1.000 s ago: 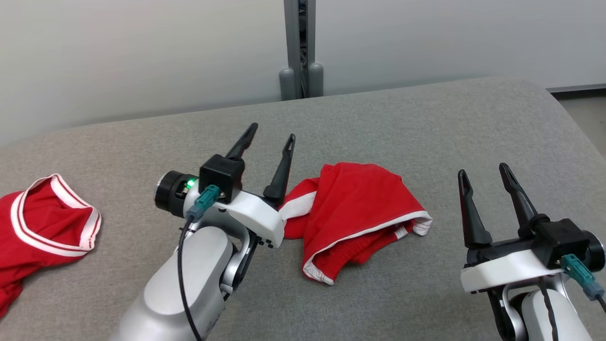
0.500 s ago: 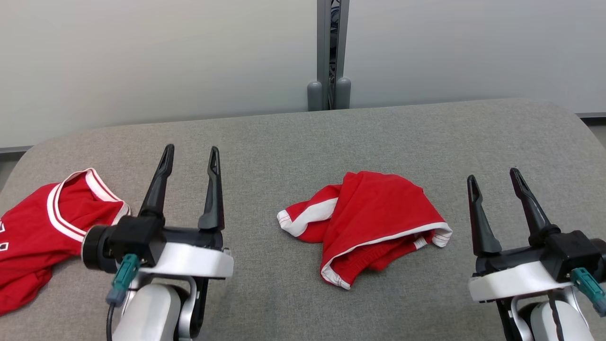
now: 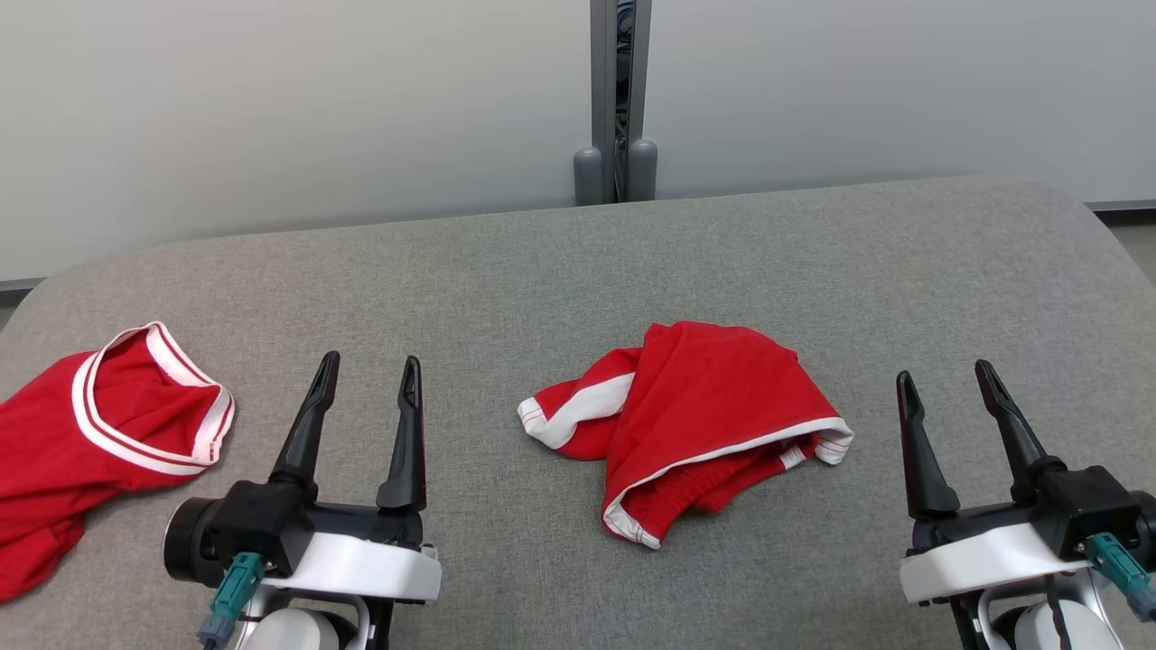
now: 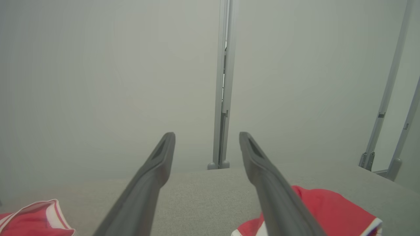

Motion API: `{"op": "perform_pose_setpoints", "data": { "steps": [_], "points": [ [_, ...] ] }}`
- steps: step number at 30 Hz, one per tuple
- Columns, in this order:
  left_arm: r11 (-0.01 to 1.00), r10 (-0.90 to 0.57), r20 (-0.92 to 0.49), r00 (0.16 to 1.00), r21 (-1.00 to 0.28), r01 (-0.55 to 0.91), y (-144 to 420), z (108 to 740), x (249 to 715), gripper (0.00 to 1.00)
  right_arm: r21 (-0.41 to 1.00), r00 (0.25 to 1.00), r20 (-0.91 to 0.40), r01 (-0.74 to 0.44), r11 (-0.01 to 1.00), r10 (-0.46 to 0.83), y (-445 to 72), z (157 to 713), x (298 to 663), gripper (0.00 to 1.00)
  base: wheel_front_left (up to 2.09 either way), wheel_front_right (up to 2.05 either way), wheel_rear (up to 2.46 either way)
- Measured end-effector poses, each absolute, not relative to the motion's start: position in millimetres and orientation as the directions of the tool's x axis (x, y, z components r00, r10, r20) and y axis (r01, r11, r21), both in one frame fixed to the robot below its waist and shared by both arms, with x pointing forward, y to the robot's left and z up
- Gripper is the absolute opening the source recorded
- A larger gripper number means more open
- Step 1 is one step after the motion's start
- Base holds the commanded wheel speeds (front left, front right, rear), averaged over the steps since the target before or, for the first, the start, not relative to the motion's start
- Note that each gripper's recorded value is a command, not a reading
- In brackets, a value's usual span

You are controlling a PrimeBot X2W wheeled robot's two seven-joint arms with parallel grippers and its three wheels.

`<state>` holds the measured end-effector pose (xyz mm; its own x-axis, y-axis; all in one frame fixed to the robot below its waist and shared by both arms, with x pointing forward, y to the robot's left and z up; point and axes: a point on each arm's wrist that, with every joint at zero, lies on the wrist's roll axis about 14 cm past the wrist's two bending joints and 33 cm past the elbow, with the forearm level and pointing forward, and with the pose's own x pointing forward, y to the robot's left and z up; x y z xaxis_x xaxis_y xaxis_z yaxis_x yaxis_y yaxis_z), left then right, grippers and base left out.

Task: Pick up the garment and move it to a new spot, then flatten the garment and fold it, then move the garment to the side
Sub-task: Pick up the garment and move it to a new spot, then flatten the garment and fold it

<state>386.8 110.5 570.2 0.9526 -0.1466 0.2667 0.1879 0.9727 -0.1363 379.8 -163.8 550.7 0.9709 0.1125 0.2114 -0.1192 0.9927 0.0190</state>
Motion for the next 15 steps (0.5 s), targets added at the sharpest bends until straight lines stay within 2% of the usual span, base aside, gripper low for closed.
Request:
{"op": "perform_pose_setpoints", "data": {
  "steps": [10, 15],
  "points": [
    [0.968, -0.146, 0.267, 0.953, -0.16, 0.193, 108.2, 570.8, 387.5, 1.0, 0.022, 0.973, 0.206, -0.115, 0.993, 0.108, -165.1, 549.0, 380.5, 1.0, 0.0, 0.0, 0.0],
    [0.965, -0.154, 0.259, 0.953, -0.166, 0.201, 105.1, 568.2, 386.9, 1.0, -0.024, 0.988, 0.13, -0.075, 0.997, 0.077, -181.8, 525.3, 379.9, 1.0, 0.0, 0.0, 0.0]
  ]
}}
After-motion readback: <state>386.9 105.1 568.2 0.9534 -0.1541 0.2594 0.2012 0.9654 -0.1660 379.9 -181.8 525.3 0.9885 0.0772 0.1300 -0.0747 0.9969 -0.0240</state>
